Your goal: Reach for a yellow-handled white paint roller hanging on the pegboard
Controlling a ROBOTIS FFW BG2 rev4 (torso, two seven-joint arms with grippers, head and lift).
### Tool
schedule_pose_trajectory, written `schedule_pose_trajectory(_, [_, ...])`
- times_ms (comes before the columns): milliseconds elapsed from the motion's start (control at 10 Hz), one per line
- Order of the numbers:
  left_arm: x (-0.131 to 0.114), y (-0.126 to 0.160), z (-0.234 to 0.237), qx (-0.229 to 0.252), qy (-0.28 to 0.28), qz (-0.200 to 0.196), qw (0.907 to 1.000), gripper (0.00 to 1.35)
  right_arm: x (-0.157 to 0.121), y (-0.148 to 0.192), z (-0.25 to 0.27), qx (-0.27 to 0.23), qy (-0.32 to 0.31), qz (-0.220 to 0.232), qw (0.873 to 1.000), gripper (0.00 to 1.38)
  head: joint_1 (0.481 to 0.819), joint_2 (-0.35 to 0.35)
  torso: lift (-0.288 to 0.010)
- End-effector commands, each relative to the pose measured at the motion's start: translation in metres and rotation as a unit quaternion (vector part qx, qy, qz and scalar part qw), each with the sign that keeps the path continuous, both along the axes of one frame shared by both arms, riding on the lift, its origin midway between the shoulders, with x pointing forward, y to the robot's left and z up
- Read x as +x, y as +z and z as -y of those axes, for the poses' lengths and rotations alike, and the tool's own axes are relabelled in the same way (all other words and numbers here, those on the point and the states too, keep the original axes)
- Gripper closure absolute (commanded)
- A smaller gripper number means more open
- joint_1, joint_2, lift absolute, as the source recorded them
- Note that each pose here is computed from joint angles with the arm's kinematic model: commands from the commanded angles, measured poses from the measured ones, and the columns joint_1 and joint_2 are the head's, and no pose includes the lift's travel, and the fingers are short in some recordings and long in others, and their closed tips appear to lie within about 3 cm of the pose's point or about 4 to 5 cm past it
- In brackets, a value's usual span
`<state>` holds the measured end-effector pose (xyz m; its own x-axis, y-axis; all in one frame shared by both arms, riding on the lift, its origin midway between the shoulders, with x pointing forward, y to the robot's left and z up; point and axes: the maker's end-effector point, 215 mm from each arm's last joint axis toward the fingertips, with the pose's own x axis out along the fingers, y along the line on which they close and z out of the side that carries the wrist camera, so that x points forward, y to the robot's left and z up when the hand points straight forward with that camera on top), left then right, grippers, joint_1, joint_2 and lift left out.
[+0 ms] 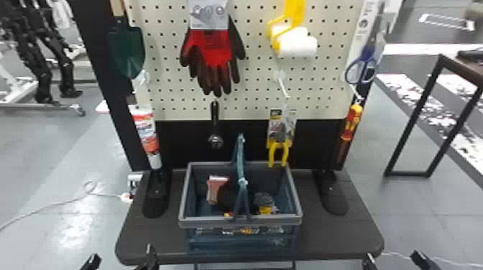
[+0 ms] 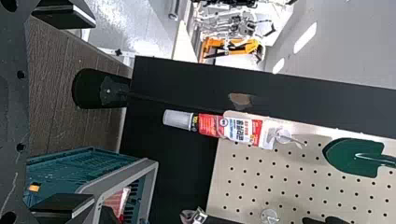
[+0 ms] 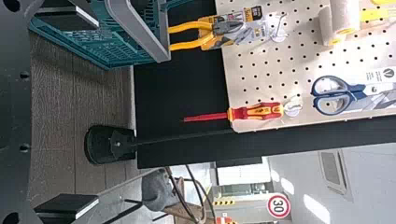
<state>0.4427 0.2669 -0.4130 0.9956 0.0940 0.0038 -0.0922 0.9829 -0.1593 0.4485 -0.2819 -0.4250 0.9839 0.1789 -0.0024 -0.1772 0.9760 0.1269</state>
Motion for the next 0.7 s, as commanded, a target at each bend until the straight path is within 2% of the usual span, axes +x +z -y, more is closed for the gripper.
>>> schedule_pose_trajectory(0, [0.0000, 0.0000, 0.0000, 0.000, 0.000, 0.000, 1.0000, 0.00, -0.0001, -0.0003, -0.0014, 0.003, -0.001, 0.000, 1.000, 0.00, 0.549, 0.000, -0.100])
schedule_pose_trajectory(600, [0.0000, 0.0000, 0.0000, 0.000, 0.000, 0.000, 1.0000, 0.00, -0.0001, -0.0003, -0.0014, 0.003, -0.001, 0.000, 1.000, 0.00, 0.549, 0.000, -0.100])
